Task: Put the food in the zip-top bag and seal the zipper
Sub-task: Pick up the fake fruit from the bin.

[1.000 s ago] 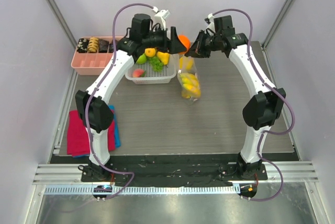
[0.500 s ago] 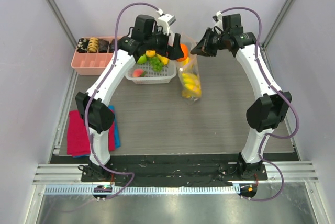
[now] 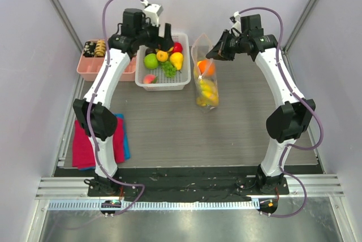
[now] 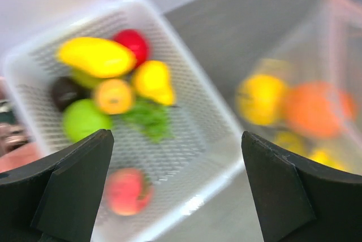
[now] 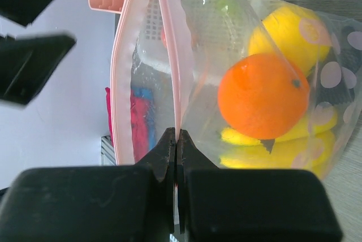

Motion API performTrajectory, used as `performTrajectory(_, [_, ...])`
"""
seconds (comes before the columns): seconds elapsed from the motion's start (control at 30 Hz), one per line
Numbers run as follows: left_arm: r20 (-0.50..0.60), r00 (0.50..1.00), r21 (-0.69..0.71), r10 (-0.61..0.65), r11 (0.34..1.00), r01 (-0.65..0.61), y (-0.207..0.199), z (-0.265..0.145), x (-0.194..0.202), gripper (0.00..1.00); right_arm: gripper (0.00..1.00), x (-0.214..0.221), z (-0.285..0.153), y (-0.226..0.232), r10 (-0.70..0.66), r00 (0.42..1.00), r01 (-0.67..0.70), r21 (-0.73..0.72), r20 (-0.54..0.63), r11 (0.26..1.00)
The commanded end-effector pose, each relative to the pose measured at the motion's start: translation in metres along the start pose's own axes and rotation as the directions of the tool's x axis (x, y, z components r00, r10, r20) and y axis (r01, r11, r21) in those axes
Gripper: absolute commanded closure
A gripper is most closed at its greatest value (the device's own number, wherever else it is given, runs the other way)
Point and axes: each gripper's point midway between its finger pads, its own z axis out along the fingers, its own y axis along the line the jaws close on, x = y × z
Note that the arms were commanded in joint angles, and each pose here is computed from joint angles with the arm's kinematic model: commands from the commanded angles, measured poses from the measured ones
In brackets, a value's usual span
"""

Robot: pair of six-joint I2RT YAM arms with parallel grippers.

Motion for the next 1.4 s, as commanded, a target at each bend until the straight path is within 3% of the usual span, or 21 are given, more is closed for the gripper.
performTrajectory(0.0, [-0.101, 0.968, -0.177, 0.230, 0.953, -0.245, 0.068, 0.019, 0.020, 0.01, 0.99, -0.016, -0.013, 0.024, -0.057, 0.997, 0.060, -0.052, 0.055, 0.997])
performTrajectory(0.1, [-0.162, 0.925, -0.181, 0.344, 0.911, -0.371, 0.092, 0.036, 0.042, 0.04, 0.99, -0.015, -0.013, 0.023, -0.065, 0.996, 0.067, -0.045, 0.057, 0.997])
performTrajectory(0.17, [-0.197, 0.864, -0.184, 0.464, 0.848, -0.497, 0.107, 0.046, 0.054, 0.04, 0.99, -0.014, -0.011, 0.019, -0.061, 0.997, 0.063, -0.036, 0.052, 0.997])
performTrajectory(0.27, [-0.274, 0.799, -0.161, 0.535, 0.794, -0.586, 0.123, 0.057, 0.074, 0.04, 0.99, -0.013, -0.010, 0.017, -0.058, 0.997, 0.059, -0.033, 0.050, 0.998])
performTrajectory(0.43, [-0.362, 0.815, -0.080, 0.453, 0.855, -0.512, 0.115, 0.055, 0.101, 0.04, 0.99, -0.014, -0.013, 0.017, -0.069, 0.996, 0.070, -0.025, 0.059, 0.997])
performTrajectory(0.6, [-0.439, 0.851, 0.011, 0.288, 0.949, -0.315, 0.080, 0.034, 0.133, 0.04, 0.99, -0.010, -0.010, 0.014, -0.067, 0.997, 0.068, -0.025, 0.044, 0.997])
performTrajectory(0.7, [-0.517, 0.832, -0.007, 0.202, 0.971, -0.240, 0.078, 0.025, 0.154, 0.04, 0.99, -0.008, -0.006, 0.012, -0.053, 0.998, 0.054, -0.032, 0.027, 0.998])
performTrajectory(1.03, [-0.640, 0.767, -0.132, 0.046, 0.977, -0.169, 0.094, 0.023, 0.195, 0.09, 0.99, -0.002, -0.001, 0.010, -0.036, 0.999, 0.036, -0.044, 0.005, 0.998])
performTrajectory(1.37, [-0.685, 0.728, -0.237, 0.019, 0.940, -0.247, 0.117, 0.039, 0.221, 0.07, 0.99, 0.000, -0.003, 0.013, -0.030, 1.000, 0.030, -0.057, 0.002, 0.998])
